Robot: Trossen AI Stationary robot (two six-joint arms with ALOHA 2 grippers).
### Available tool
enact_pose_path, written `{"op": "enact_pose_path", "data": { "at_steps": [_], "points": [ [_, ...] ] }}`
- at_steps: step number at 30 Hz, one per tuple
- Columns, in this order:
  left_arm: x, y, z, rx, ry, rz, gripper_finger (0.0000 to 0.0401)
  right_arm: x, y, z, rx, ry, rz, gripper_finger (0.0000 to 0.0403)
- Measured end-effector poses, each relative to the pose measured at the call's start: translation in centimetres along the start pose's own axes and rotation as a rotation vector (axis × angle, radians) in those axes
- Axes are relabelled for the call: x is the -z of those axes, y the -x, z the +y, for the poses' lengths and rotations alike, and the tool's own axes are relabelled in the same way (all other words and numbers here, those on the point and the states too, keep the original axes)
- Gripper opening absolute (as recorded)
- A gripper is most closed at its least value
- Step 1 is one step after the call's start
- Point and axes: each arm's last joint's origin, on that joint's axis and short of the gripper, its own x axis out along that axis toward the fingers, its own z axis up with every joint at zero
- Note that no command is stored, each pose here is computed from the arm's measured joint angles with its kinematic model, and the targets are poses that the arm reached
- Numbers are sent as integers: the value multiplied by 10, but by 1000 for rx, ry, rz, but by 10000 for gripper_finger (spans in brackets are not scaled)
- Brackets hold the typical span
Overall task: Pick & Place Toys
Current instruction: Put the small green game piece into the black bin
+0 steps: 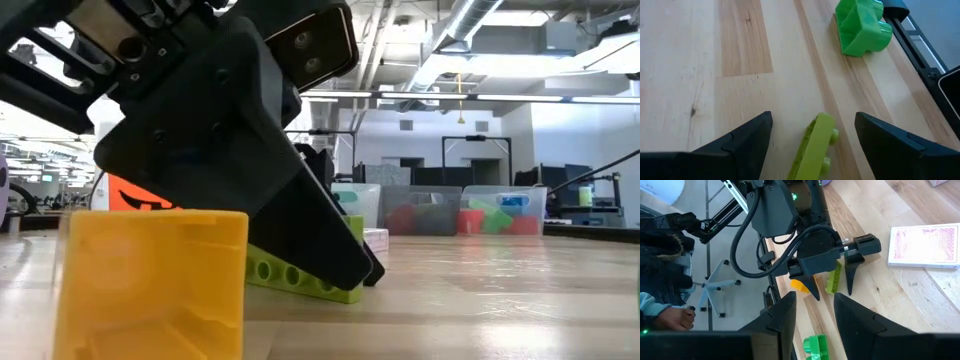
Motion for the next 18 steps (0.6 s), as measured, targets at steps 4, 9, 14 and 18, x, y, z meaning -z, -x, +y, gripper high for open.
{"op": "enact_pose_path", "data": {
  "at_steps": [4, 9, 14, 18],
  "points": [
    [1, 0, 0, -1, -16, 2, 281, 0, 0, 1, -6, -2, -3, 128],
    [2, 0, 1, -6, -73, 15, 258, 0, 0, 0, -5, -2, -3, 128],
    [2, 0, 1, -13, -74, 18, 213, 0, 0, 0, -5, -2, -4, 128],
    [2, 0, 3, -22, -72, 18, 161, 0, 0, 0, 1, -1, -6, 127]
  ]
}}
